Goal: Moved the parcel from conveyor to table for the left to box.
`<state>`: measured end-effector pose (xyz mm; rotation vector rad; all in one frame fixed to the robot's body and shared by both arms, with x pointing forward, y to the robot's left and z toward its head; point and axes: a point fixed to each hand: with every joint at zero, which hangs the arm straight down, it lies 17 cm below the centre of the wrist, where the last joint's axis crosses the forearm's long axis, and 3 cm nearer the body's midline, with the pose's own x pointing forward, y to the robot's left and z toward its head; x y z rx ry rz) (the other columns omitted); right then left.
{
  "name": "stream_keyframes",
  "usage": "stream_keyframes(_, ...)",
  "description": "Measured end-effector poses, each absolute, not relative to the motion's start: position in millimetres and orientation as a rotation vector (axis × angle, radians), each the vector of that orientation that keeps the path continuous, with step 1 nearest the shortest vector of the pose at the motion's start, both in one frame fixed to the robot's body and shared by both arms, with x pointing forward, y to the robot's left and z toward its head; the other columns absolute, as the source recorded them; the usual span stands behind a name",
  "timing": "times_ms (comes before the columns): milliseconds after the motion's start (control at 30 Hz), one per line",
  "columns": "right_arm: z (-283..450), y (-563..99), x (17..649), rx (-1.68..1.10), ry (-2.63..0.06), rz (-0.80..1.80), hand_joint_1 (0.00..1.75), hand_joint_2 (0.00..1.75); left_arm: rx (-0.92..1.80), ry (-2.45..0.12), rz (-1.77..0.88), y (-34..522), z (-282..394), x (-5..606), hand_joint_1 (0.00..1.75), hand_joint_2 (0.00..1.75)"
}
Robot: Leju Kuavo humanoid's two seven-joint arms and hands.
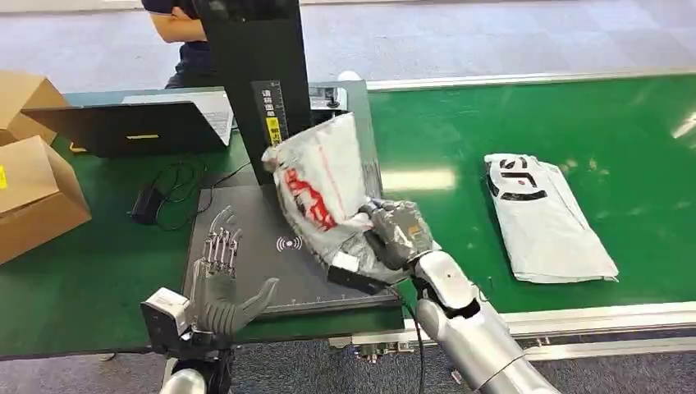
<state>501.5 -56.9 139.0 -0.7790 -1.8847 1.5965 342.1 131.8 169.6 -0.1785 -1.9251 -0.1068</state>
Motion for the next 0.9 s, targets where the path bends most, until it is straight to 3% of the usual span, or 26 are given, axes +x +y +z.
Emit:
stream_keyframes(267,90,-31,464,-0.520,-1.849,1.946,1.75,1.75,-0.156,-1.919,-0.099,139,166,345,0.00,1.75)
stream_keyframes(900,71,14,426,-0.446,-2.005,2.069,1.75,1.75,-0.218,-1.900,-0.140,121,169,347,0.00,1.75)
